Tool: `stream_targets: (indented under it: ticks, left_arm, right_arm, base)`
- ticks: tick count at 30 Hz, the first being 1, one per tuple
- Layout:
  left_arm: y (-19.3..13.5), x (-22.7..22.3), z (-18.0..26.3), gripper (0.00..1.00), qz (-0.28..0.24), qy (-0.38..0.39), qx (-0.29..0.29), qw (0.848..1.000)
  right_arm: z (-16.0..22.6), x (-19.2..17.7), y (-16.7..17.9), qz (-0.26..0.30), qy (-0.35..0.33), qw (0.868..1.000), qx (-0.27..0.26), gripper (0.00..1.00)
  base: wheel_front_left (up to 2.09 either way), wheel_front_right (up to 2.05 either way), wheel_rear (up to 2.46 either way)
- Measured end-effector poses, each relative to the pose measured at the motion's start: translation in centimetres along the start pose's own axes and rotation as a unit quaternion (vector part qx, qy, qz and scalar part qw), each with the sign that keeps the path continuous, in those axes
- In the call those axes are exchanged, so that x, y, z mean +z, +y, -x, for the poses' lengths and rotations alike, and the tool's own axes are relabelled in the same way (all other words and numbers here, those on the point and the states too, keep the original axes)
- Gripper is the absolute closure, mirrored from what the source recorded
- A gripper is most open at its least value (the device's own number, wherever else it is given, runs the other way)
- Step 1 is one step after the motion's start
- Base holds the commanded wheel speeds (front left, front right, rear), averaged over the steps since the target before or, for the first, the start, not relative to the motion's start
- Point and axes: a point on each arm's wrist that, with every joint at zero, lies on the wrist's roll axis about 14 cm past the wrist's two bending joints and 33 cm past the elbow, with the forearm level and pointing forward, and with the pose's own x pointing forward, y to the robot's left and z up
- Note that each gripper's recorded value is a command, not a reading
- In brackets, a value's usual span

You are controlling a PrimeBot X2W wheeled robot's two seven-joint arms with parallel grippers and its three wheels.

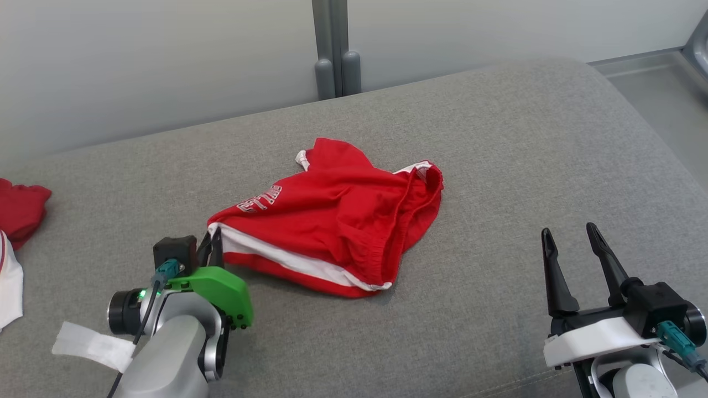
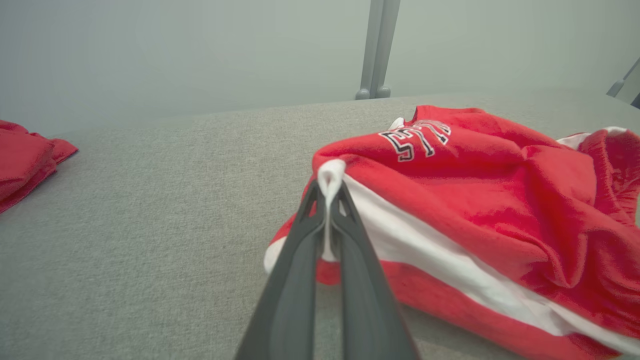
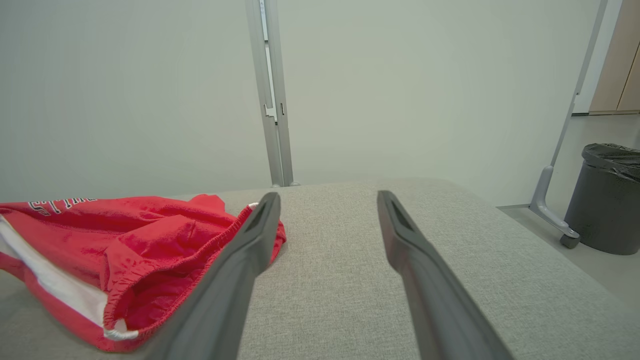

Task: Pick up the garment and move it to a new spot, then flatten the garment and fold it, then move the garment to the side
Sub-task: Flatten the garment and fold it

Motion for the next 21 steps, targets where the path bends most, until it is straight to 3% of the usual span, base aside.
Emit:
stream_targets:
  ticks: [7, 8, 9, 10, 21]
  left_arm:
    - [3.4, -3.1, 1.5, 0.97, -0.028, 0.035, 0.06, 0.997]
    - [3.6, -3.2, 1.6, 0.64, -0.028, 0.036, 0.063, 0.997]
    - [3.8, -3.3, 1.7, 0.2, -0.028, 0.037, 0.065, 0.997]
    - [3.8, -3.4, 1.8, 0.0, -0.026, 0.037, 0.066, 0.997]
    - [4.6, -1.3, 2.8, 0.0, 0.015, -0.012, 0.074, 0.997]
  right_arm:
    - [-0.3, -0.7, 1.0, -0.005, 0.01, 1.0, 0.015, 0.0]
    - [-0.3, -0.8, 1.3, -0.006, 0.011, 1.0, 0.018, 0.0]
    - [-0.4, -0.9, 1.4, -0.008, 0.012, 1.0, 0.021, 0.0]
    - [-0.5, -0.9, 1.6, -0.01, 0.012, 1.0, 0.023, 0.0]
    - [-1.0, -1.4, 4.0, -0.02, 0.018, 0.998, 0.058, 0.0]
  base:
    - [0.0, 0.0, 0.0]
    - [0.0, 0.0, 0.0]
    - [0.0, 0.0, 0.0]
    - [0.0, 0.0, 0.0]
    - [0.0, 0.0, 0.0]
